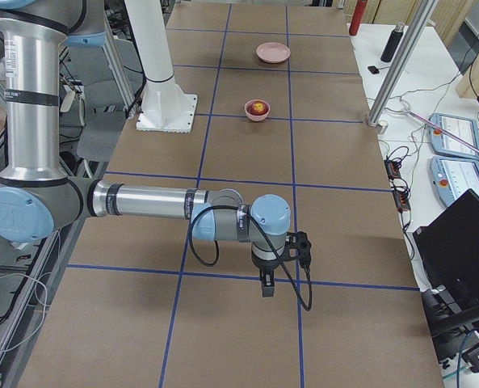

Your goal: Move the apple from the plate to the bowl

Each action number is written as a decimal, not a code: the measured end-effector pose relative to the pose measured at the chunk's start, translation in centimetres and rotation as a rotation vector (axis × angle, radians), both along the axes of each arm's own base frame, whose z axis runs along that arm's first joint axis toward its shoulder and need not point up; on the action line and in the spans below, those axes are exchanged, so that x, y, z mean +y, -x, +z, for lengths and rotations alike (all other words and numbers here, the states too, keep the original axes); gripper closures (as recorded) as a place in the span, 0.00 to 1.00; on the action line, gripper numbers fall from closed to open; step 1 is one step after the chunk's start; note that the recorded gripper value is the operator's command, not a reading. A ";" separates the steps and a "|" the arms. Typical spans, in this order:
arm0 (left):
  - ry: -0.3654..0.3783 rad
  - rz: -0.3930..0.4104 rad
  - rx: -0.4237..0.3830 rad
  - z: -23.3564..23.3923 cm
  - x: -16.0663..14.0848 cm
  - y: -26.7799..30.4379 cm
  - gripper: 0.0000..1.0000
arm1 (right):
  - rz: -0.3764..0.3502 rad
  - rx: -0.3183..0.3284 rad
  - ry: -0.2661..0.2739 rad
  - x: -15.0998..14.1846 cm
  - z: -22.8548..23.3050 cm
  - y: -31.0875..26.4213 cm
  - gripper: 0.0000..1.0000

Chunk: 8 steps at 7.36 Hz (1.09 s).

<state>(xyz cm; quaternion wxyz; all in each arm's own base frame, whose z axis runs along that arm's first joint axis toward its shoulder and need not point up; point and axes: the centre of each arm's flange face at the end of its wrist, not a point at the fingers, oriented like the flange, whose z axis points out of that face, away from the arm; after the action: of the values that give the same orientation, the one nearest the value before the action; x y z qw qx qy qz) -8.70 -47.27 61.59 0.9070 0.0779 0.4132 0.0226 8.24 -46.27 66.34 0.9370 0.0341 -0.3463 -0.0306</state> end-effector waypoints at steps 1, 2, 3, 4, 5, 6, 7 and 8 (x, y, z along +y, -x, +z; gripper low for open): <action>0.002 -0.001 0.000 0.3 0.1 0.0 0.02 | 0.000 -0.001 0.000 0.0 0.0 0.0 0.00; 0.002 -0.002 0.000 0.3 0.2 0.0 0.02 | 0.000 -0.001 0.000 0.0 0.0 0.0 0.00; 0.001 -0.002 0.001 0.3 0.2 0.0 0.02 | 0.000 -0.001 0.000 0.0 0.0 0.0 0.00; 0.001 -0.002 0.000 0.3 0.2 0.0 0.02 | 0.000 -0.001 -0.001 0.0 -0.1 0.0 0.00; 0.001 -0.002 0.000 0.3 0.3 0.0 0.02 | 0.001 -0.001 0.000 0.0 -0.1 0.0 0.00; 0.001 -0.002 0.000 0.3 0.3 0.0 0.02 | 0.001 -0.001 0.000 0.0 -0.1 0.0 0.00; 0.002 -0.003 0.000 0.3 0.3 0.0 0.02 | 0.001 -0.001 0.000 0.0 -0.1 0.0 0.00; 0.002 -0.004 0.000 0.2 0.3 0.0 0.02 | 0.001 -0.001 0.000 0.0 -0.1 0.0 0.00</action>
<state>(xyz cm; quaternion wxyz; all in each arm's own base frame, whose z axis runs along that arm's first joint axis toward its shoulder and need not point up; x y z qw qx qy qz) -8.70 -47.00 61.84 0.9071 0.0779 0.4132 0.0202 8.23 -46.27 66.29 0.9368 0.0342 -0.3470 -0.0299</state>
